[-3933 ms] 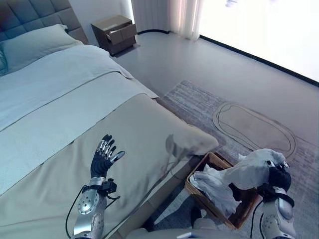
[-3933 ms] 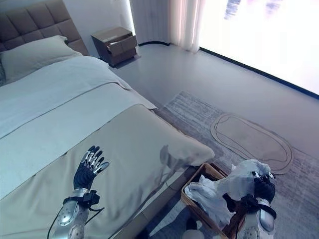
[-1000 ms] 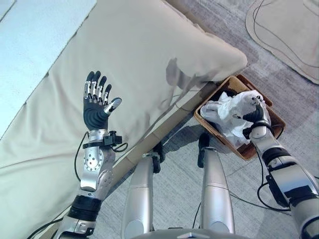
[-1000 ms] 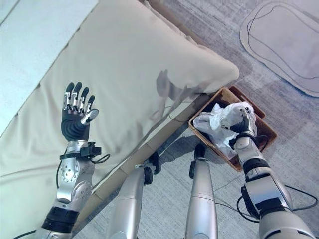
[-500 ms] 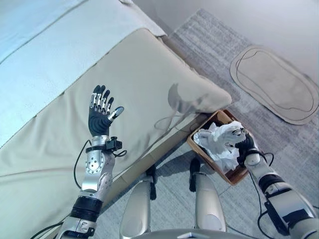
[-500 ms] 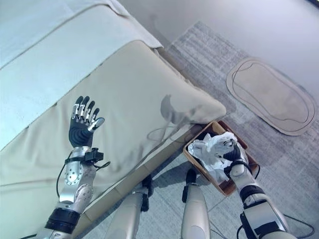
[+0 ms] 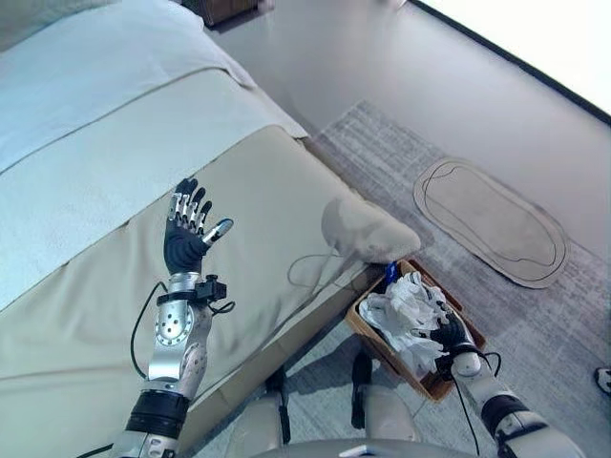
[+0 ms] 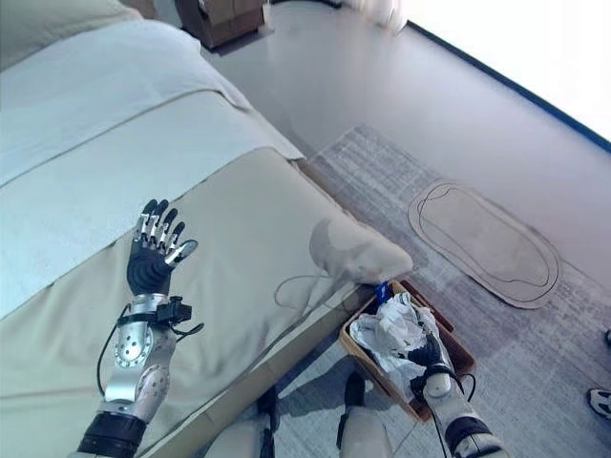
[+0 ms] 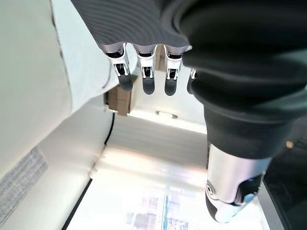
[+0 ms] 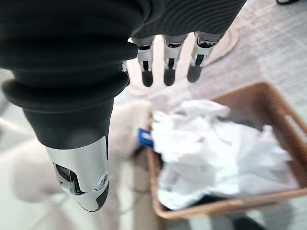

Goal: Pick up clothes into the bucket

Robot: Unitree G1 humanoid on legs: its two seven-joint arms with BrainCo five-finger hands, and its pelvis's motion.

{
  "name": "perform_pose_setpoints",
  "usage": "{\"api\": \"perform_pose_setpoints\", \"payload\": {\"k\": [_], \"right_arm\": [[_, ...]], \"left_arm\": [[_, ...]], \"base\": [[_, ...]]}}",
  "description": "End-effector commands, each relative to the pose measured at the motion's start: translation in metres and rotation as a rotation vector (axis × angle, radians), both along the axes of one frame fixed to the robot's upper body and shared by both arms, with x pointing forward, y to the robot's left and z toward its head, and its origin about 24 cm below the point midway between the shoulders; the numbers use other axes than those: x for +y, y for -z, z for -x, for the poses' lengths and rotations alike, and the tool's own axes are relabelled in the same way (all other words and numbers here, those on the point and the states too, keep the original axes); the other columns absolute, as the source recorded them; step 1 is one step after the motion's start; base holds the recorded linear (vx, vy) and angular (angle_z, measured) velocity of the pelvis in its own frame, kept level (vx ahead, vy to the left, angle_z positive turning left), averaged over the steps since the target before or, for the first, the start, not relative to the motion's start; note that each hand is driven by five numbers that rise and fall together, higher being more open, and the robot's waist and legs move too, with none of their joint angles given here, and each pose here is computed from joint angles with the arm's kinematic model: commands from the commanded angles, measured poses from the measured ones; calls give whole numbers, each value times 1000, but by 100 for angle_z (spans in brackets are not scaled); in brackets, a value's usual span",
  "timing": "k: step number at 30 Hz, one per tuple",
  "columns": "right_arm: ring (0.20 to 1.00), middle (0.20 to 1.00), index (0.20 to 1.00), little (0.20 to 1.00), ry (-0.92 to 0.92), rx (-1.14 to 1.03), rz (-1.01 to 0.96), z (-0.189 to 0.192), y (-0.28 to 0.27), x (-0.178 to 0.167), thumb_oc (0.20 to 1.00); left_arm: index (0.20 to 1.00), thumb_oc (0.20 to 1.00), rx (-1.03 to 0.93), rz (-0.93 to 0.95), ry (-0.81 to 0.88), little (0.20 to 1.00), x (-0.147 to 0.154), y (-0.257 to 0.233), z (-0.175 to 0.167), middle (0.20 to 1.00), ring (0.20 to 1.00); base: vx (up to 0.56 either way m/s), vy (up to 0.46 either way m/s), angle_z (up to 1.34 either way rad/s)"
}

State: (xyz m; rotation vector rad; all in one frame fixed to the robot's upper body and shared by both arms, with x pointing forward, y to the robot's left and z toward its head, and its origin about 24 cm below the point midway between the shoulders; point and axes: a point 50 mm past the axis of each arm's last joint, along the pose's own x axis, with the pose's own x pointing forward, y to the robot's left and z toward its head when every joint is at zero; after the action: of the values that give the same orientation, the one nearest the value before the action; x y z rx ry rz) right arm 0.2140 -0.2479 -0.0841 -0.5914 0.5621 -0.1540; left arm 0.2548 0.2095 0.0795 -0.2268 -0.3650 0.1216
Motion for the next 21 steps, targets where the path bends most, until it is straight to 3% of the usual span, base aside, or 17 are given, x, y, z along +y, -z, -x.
{"api": "perform_pose_setpoints", "payload": {"k": [1, 12, 15, 17, 21], "right_arm": [[1000, 1000, 1000, 1000, -10, -175, -41, -21, -24, 6, 1000], [1000, 1000, 1000, 1000, -36, -307, -154, -15, -37, 26, 1000], [1000, 1000, 1000, 1000, 16, -341, -270, -12, -37, 31, 1000], [1000, 1000, 1000, 1000, 107, -393, -477, -8, -37, 40, 1000], [1000, 1000, 1000, 1000, 137, -420, -604, -5, -37, 48, 1000]], "left_arm": [[1000, 1000, -44, -62, -52, 1000, 10, -7, 4, 1000, 1000], [1000, 1000, 101, -85, -68, 1000, 11, 26, 21, 1000, 1000], [1000, 1000, 115, -84, -65, 1000, 10, 29, 24, 1000, 1000], [1000, 1000, 148, -109, -60, 1000, 8, 36, 27, 1000, 1000], [1000, 1000, 206, -101, -48, 1000, 6, 49, 31, 1000, 1000]], "base": [[73, -4, 0], [45, 12, 1], [0, 0, 0], [8, 15, 0], [0, 0, 0]]}}
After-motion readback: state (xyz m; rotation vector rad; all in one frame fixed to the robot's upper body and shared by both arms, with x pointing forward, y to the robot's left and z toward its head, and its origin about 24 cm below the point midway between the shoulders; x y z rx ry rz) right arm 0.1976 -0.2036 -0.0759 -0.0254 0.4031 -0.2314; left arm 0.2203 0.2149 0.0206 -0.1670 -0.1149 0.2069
